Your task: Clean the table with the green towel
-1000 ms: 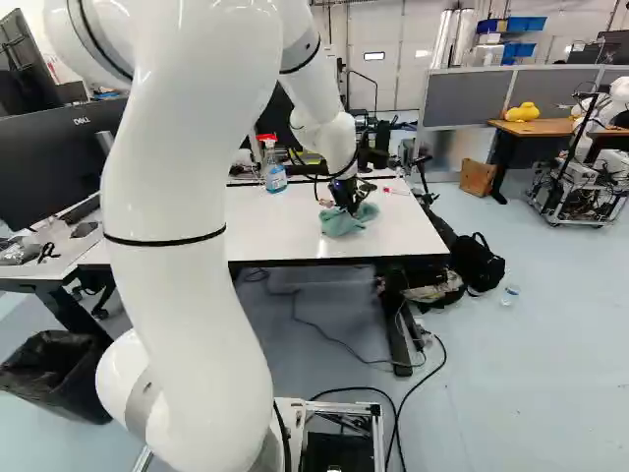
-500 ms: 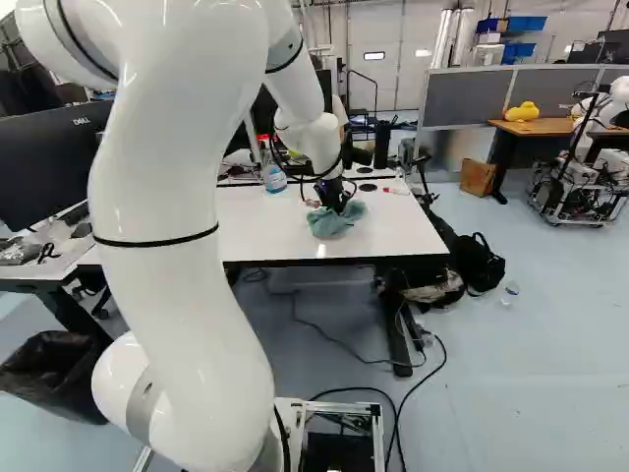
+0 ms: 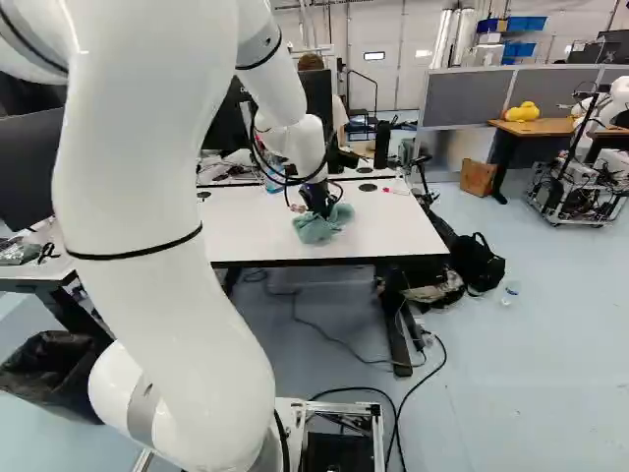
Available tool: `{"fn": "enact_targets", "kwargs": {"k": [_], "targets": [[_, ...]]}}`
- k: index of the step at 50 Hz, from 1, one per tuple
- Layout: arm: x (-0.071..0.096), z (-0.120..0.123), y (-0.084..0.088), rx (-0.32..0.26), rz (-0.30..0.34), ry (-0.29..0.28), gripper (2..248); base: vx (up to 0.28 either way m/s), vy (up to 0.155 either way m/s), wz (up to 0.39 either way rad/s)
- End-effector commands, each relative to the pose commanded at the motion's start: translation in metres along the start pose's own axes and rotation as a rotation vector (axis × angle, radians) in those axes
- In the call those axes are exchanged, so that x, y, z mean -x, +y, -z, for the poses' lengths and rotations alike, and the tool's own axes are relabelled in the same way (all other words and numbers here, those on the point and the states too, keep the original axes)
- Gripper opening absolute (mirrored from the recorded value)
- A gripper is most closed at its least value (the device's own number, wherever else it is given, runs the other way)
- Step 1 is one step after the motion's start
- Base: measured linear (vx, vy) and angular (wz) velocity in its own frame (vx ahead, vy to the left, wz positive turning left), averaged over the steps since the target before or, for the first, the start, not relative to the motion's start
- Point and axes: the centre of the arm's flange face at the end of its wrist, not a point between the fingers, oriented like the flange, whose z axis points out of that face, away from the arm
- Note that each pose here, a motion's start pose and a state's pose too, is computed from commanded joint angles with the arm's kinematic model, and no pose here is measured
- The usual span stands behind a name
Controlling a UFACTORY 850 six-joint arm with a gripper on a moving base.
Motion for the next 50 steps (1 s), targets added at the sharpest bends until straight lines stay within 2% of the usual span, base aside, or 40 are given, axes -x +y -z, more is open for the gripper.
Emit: {"fn": "enact_targets", "kwargs": {"k": [12,23,41,50], "targets": [[0.001,0.001,-0.001,-0.001,0.002,0.001,30,0.0,0.0,0.0],[0.002,0.013,-0.004,-0.008,0.008,0.021,30,0.0,0.0,0.0],[0.011,0.038,-0.033,-0.04,0.063,0.055,30,0.0,0.0,0.0],[0.017,0.037,-0.048,-0.053,0.093,0.049,30,0.0,0.0,0.0]]}}
